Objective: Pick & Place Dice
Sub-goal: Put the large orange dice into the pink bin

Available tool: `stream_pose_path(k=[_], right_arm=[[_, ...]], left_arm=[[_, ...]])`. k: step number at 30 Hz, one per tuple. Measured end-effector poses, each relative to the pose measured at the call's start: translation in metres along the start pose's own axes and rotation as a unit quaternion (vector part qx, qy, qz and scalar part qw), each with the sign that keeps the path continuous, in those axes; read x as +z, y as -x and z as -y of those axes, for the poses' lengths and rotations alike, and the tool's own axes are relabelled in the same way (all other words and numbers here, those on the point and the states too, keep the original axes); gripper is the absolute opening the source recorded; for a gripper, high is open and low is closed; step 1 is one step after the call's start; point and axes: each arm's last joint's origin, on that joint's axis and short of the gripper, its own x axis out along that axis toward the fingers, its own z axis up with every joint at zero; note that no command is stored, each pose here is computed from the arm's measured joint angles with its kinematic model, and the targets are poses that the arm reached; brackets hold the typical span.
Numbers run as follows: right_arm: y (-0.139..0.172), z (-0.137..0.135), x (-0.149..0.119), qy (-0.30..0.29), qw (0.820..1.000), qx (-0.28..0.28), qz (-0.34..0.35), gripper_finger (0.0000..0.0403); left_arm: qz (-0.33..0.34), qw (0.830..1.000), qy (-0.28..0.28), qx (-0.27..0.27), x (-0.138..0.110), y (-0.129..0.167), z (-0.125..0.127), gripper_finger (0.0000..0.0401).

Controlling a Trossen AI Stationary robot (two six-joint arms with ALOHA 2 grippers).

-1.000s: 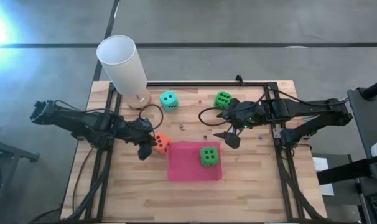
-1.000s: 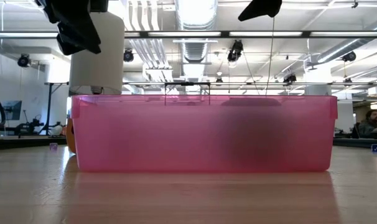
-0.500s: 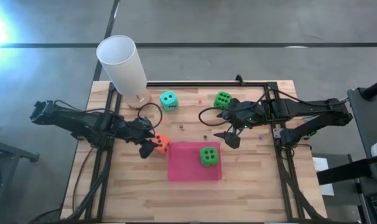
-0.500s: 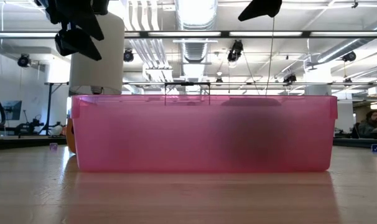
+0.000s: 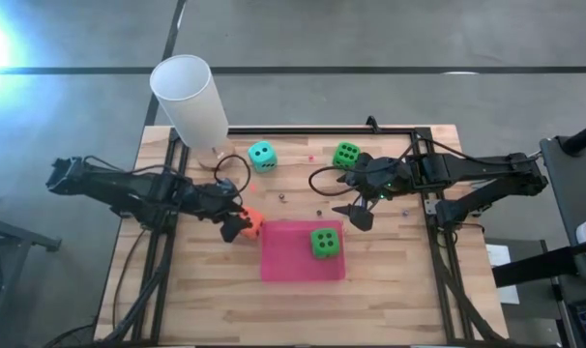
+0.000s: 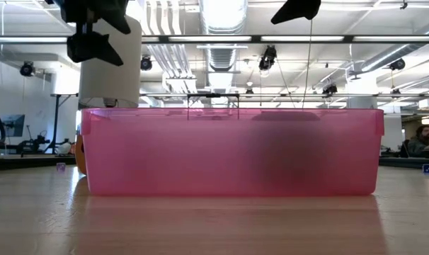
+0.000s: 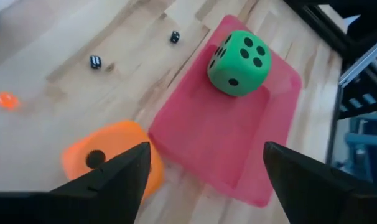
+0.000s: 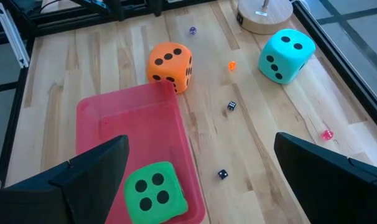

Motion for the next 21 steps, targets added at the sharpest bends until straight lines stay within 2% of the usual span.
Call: stream_pose_path(k=[7, 16, 21], right_arm=[[0.0, 0.0, 0.0, 0.0, 1.0, 0.0, 0.0, 0.04], [0.0, 0.0, 0.0, 0.0, 1.0, 0.0, 0.0, 0.04], [0.0, 0.0, 0.0, 0.0, 1.0, 0.0, -0.001, 0.04]], left_arm=[[-0.032, 0.997, 0.059, -0.025, 0.001, 0.0, -0.001, 0.0327], [-0.052, 0.994, 0.099, -0.002, 0.002, -0.006, -0.002, 0.0323], [-0.08, 0.992, 0.098, 0.019, 0.014, -0.008, 0.01, 0.0314]])
